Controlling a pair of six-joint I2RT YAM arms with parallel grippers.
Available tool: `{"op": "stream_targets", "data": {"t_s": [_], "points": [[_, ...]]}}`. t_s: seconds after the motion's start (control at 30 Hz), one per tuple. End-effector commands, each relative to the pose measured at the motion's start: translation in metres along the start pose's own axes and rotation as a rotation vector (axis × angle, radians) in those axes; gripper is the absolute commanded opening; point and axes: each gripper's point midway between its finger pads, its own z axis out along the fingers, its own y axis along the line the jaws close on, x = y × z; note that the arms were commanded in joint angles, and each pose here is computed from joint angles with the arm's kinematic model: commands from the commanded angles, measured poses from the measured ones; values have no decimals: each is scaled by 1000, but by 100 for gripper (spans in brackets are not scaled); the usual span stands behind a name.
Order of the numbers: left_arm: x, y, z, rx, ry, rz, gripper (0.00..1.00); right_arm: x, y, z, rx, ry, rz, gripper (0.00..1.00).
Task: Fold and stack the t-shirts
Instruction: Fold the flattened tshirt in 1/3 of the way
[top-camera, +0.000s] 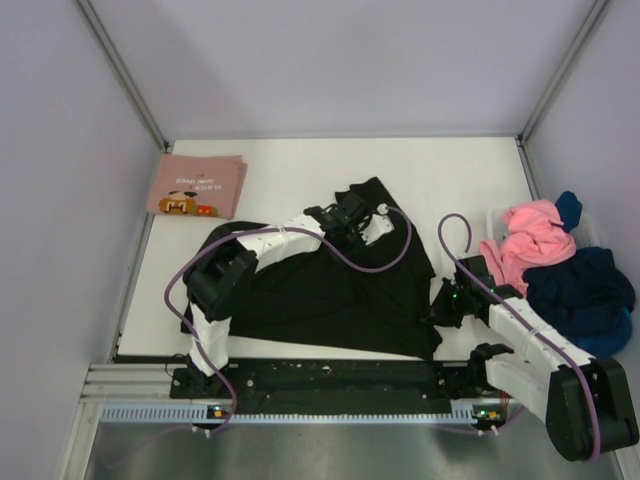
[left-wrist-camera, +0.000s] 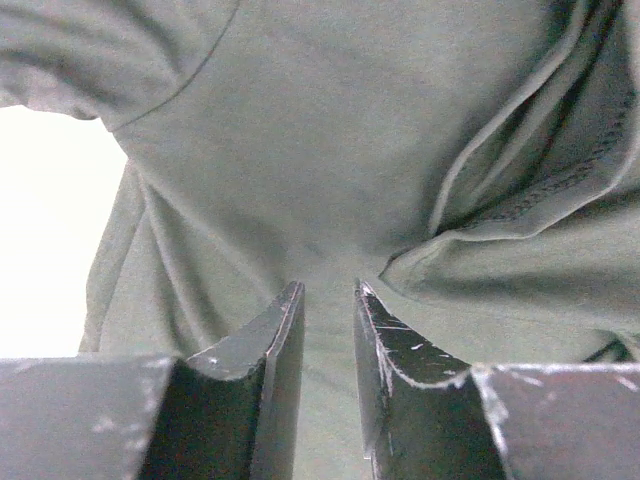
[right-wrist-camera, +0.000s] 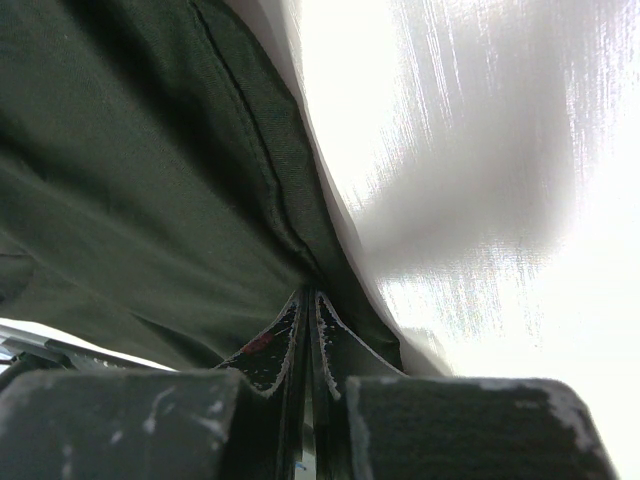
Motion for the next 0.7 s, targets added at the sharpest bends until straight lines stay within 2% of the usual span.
{"op": "stream_targets", "data": {"t_s": [0.0, 0.1, 0.17, 0.2, 0.3, 0.43, 0.57, 0.67], "points": [[-28, 28, -35, -128, -108, 11, 32, -3, -9, 0, 46, -7, -5, 0], [-43, 34, -47, -156, -149, 39, 34, -3, -8, 0, 44, -6, -9, 0], [-49, 20, -49, -109, -155, 88, 34, -3, -8, 0, 41, -7, -10, 0], [-51, 8, -48, -75, -153, 121, 32, -4, -8, -1, 41, -12, -10, 0], [-53, -52, -43, 124, -177, 293, 17, -4, -8, -1, 41, -14, -10, 0], [-52, -107, -37, 296, -218, 471, 15, -4, -7, -1, 40, -13, -10, 0], [-58, -121, -22, 369, -216, 509, 15, -5, -7, -1, 39, -16, -9, 0], [-63, -110, -2, 329, -168, 518, 14, -4, -8, -1, 40, -15, -9, 0]]}}
